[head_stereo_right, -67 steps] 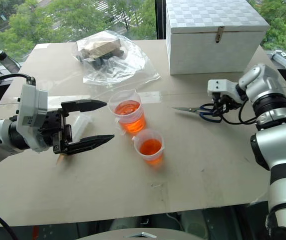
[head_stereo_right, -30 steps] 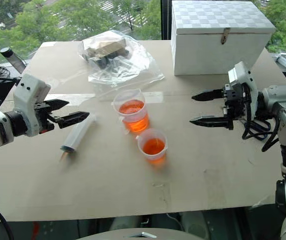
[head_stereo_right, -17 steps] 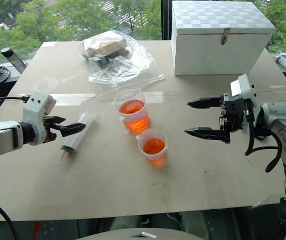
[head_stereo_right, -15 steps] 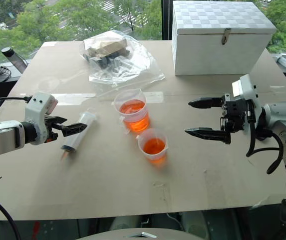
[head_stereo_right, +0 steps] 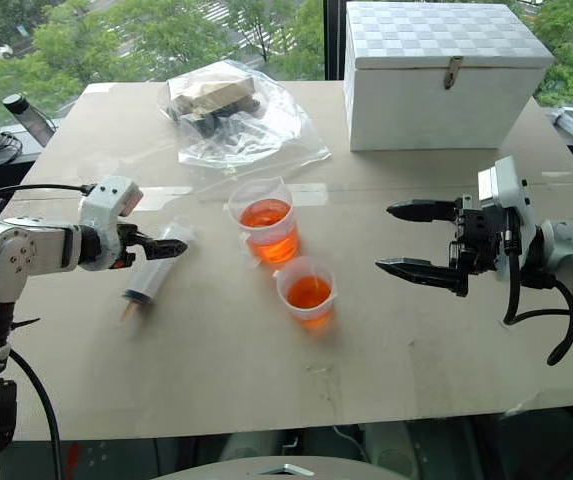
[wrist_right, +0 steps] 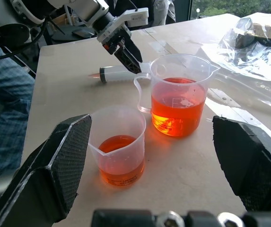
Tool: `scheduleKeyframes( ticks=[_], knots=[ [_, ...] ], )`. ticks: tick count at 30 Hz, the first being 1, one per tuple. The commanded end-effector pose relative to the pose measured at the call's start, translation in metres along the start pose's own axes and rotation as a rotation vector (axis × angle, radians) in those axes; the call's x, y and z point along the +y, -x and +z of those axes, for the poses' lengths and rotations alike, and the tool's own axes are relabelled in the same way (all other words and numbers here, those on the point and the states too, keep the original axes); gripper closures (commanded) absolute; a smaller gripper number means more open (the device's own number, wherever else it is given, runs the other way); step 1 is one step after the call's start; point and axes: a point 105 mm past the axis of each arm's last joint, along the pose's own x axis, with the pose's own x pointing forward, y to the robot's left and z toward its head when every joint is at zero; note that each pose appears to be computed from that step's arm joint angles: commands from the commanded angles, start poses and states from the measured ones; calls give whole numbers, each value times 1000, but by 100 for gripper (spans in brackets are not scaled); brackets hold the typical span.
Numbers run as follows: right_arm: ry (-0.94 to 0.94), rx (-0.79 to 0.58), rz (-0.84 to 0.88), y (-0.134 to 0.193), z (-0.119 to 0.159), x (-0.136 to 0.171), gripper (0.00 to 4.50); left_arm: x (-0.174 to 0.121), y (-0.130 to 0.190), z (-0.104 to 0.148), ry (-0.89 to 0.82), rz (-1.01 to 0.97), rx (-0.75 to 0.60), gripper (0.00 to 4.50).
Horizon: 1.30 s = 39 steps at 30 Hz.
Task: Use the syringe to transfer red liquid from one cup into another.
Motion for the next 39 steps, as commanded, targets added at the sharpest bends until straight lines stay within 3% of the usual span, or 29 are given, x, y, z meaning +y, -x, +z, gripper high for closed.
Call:
scheduleKeyframes(
  ticks=[1,20,28,36,39],
  knots=[
    [55,-13,-10,2,9,3,17,4,2,9,-10,17,29,0],
    [63,-57,-23,-2,12,9,17,17,-13,6,11,-36,232,0],
    [116,-72,33,-5,21,20,17,15,-14,9,-1,-53,252,0],
    [180,-5,67,-9,34,25,17,12,-14,15,-19,-65,260,0],
    [177,86,49,-11,31,25,17,11,-13,18,-33,-63,258,0]
  ],
)
